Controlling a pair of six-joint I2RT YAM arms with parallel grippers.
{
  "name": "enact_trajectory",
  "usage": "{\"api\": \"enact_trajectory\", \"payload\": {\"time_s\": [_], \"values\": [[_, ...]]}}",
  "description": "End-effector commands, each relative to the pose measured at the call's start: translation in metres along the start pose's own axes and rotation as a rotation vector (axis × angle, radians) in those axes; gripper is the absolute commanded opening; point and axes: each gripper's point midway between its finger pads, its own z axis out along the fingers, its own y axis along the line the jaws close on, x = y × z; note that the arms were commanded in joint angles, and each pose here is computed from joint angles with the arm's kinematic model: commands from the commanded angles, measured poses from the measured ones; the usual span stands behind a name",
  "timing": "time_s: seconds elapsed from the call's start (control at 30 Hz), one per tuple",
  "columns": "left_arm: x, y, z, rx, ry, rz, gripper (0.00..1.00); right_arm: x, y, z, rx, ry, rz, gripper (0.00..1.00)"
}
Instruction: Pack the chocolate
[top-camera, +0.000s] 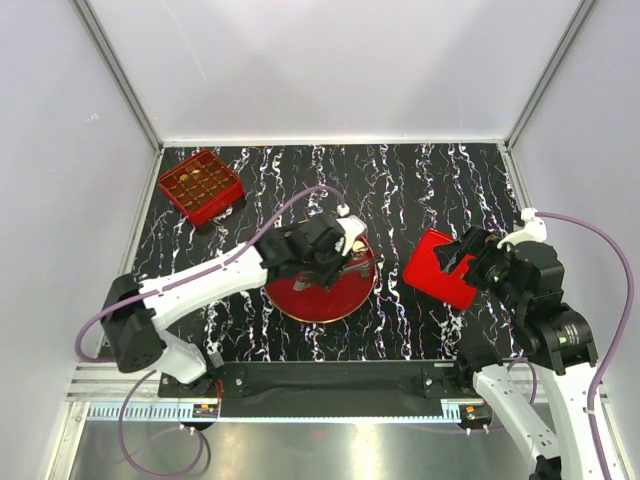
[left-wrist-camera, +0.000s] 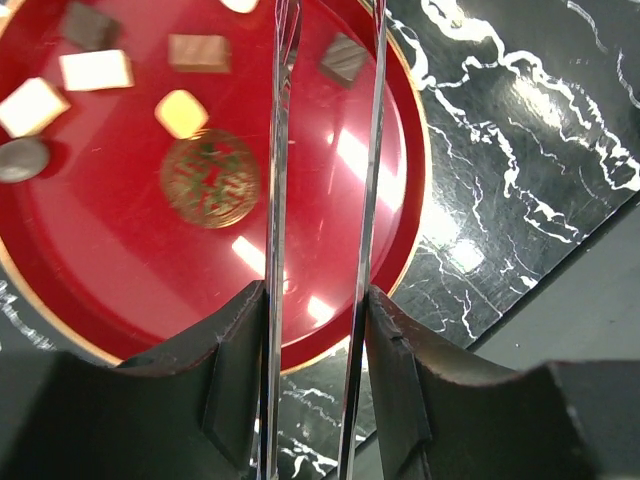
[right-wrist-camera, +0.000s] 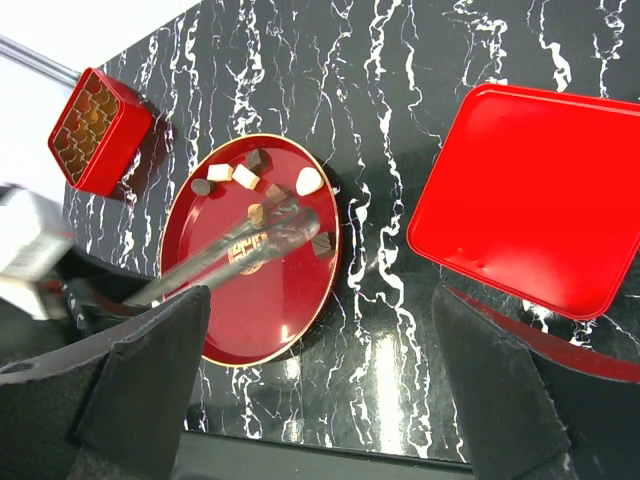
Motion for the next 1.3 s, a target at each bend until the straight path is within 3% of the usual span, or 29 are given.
{"api": "enact_trajectory", "payload": {"time_s": [0.0, 0.33, 0.67, 1.27], "values": [[-0.017, -0.009, 0.015, 0.011, -0.059, 0.023, 0.45, -0.012, 0.003, -0.012, 0.0, -0.046, 0.0, 1.0], [-0.018, -0.005, 0.021, -0.026, -0.027, 0.025, 0.46, -0.015, 0.007, -0.019, -0.02, -0.056, 0.007, 1.0], [0.02, -0.009, 0.026, -0.016, 0.032, 0.026, 0.46, -0.008, -0.003, -0.026, 0.008, -0.061, 0.012, 1.0], [0.033, -0.005, 0.024, -0.029, 0.037, 0.032, 0.48, -0.022, -0.002, -0.032, 0.021, -0.104, -0.002, 1.0]]}}
